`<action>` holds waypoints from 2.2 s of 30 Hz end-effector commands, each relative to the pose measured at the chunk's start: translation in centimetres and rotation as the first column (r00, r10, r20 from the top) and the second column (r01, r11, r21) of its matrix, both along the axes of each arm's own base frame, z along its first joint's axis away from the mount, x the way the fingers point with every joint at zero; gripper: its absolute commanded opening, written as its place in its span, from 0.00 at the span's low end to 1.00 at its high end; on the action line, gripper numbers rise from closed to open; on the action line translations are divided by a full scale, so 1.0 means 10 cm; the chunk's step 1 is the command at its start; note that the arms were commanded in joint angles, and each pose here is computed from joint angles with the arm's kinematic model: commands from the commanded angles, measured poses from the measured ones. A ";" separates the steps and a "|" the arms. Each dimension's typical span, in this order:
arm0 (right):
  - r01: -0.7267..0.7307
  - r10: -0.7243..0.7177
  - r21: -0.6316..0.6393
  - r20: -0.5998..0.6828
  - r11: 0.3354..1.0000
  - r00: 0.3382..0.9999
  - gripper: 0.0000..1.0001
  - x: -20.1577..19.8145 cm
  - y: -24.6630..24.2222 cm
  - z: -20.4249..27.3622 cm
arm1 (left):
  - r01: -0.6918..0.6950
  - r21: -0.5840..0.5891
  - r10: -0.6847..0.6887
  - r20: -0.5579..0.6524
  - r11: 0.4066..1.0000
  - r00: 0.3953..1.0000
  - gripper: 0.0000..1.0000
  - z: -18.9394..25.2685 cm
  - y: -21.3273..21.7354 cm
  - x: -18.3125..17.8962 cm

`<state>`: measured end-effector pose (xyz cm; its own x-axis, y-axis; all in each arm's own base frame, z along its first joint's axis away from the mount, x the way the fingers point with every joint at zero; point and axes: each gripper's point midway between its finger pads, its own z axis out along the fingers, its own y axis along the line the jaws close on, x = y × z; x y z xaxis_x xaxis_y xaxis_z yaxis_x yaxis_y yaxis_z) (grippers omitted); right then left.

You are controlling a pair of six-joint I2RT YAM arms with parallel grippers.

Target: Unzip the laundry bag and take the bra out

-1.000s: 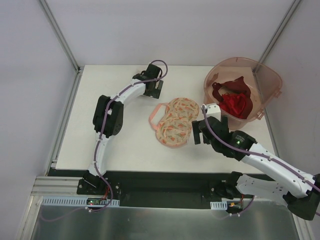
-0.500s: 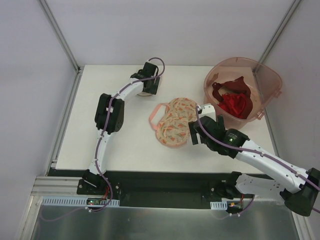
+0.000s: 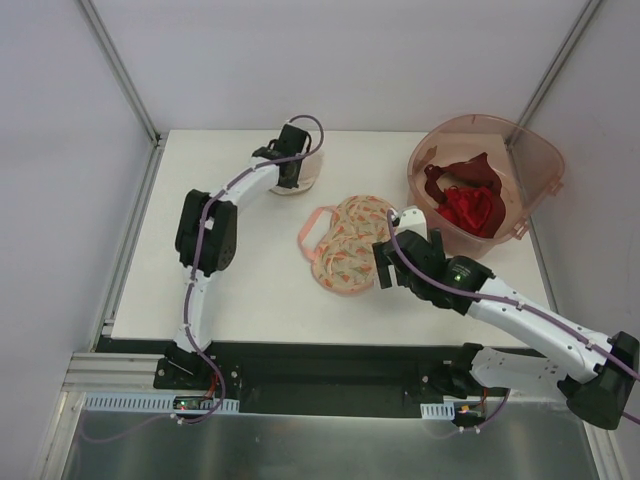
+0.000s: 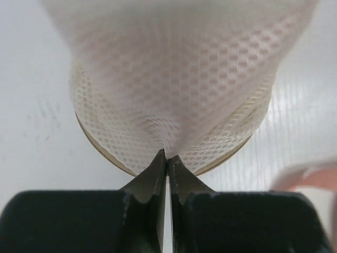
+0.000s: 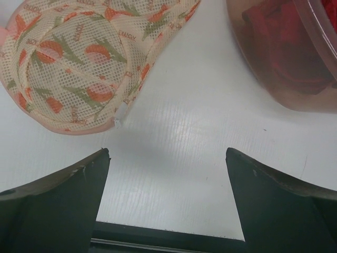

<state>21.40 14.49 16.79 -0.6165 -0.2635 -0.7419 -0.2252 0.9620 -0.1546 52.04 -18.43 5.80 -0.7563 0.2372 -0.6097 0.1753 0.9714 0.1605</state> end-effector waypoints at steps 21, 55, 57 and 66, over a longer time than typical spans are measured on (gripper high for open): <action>-0.019 0.024 0.236 -0.019 0.972 1.000 0.96 -0.09 0.37 0.34 | -0.081 -0.442 0.018 -0.143 0.893 0.990 0.99 1.77 0.21 -1.35; -0.409 0.361 0.221 0.228 0.886 0.904 0.97 0.01 1.31 0.57 | 0.150 -0.486 -0.165 0.013 0.861 0.986 0.99 1.51 -0.05 -2.45; -0.458 0.410 0.151 0.267 0.876 0.872 0.97 0.12 1.46 0.62 | 0.113 -0.490 -0.138 -0.014 0.864 0.990 0.99 1.54 0.03 -2.59; -0.496 0.467 0.196 0.176 0.846 0.866 0.98 0.85 2.07 0.19 | -0.124 -0.576 0.056 -0.135 0.808 0.989 0.99 1.35 0.49 -2.87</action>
<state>26.38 32.58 16.34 -0.3992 -0.4262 -0.8118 -0.6265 0.7733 -0.0980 25.45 -14.24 21.24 -0.7665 -0.1287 -0.6293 0.1653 0.9072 -0.3869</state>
